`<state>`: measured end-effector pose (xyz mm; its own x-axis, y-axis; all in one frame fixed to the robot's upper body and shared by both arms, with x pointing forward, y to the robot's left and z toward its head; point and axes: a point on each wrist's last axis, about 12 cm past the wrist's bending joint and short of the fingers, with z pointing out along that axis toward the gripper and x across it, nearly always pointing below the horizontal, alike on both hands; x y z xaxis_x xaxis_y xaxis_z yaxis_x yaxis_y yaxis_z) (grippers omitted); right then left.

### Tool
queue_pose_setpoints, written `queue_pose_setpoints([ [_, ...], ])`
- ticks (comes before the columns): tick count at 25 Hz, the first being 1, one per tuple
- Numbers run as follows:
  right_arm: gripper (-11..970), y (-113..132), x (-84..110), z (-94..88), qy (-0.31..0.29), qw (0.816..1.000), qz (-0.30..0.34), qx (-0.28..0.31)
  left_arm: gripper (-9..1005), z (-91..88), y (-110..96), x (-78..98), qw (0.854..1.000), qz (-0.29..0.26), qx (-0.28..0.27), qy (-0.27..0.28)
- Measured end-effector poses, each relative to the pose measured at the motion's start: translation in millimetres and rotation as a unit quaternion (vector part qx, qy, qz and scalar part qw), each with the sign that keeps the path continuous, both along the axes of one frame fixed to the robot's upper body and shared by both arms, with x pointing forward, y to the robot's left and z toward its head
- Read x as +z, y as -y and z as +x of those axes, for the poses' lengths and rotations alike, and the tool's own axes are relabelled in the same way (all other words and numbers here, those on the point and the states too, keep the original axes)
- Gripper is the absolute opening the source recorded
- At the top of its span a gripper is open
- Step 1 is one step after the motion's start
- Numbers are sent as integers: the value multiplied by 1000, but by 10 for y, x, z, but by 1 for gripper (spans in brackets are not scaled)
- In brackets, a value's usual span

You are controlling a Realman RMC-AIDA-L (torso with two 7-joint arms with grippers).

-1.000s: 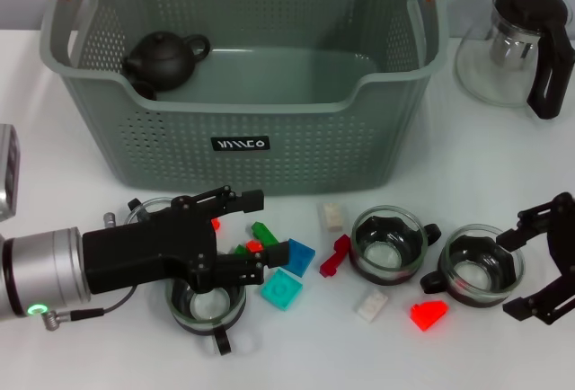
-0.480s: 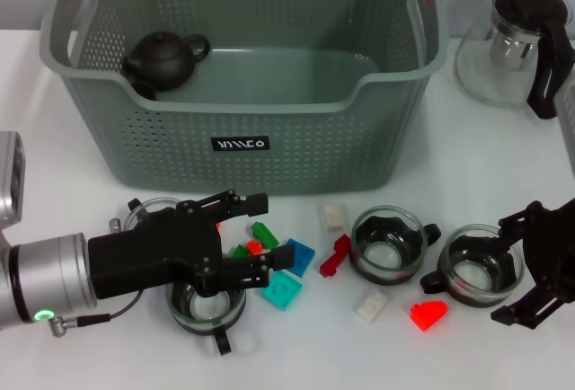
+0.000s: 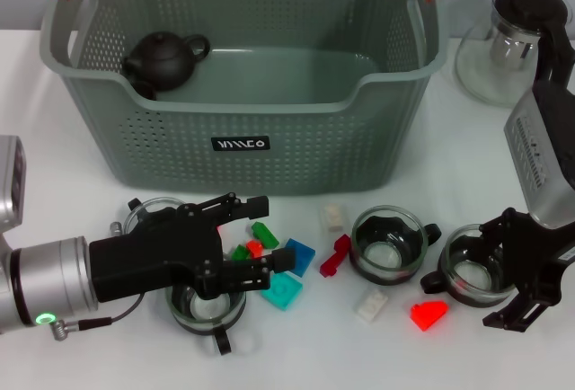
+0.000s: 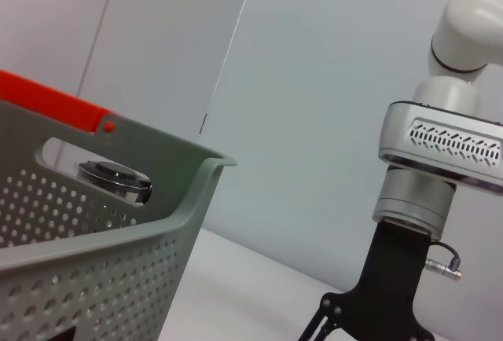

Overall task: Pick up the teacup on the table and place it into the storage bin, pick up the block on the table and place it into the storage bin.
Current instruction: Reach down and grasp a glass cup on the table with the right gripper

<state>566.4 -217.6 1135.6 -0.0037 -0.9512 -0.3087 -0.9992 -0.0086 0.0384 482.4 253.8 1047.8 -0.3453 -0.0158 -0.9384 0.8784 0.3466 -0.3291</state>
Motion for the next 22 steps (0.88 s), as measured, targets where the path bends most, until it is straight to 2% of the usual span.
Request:
queue_pose_setpoints([
  [5, 940, -30, -23, 2, 1, 1000, -5, 7, 876, 5, 1, 2, 1000, -1, 2, -1],
  [13, 880, -77, -84, -6, -1, 1000, -21, 14, 875, 8, -9, -10, 1000, 0, 10, -1],
  [19, 677, -112, -142, -4, -5, 1000, -29, 10, 875, -2, -24, -24, 1000, 3, 14, -3],
  [22, 611, -125, -134, -5, -5, 1000, -27, 7, 875, -6, -38, -29, 1000, 5, 16, -4],
])
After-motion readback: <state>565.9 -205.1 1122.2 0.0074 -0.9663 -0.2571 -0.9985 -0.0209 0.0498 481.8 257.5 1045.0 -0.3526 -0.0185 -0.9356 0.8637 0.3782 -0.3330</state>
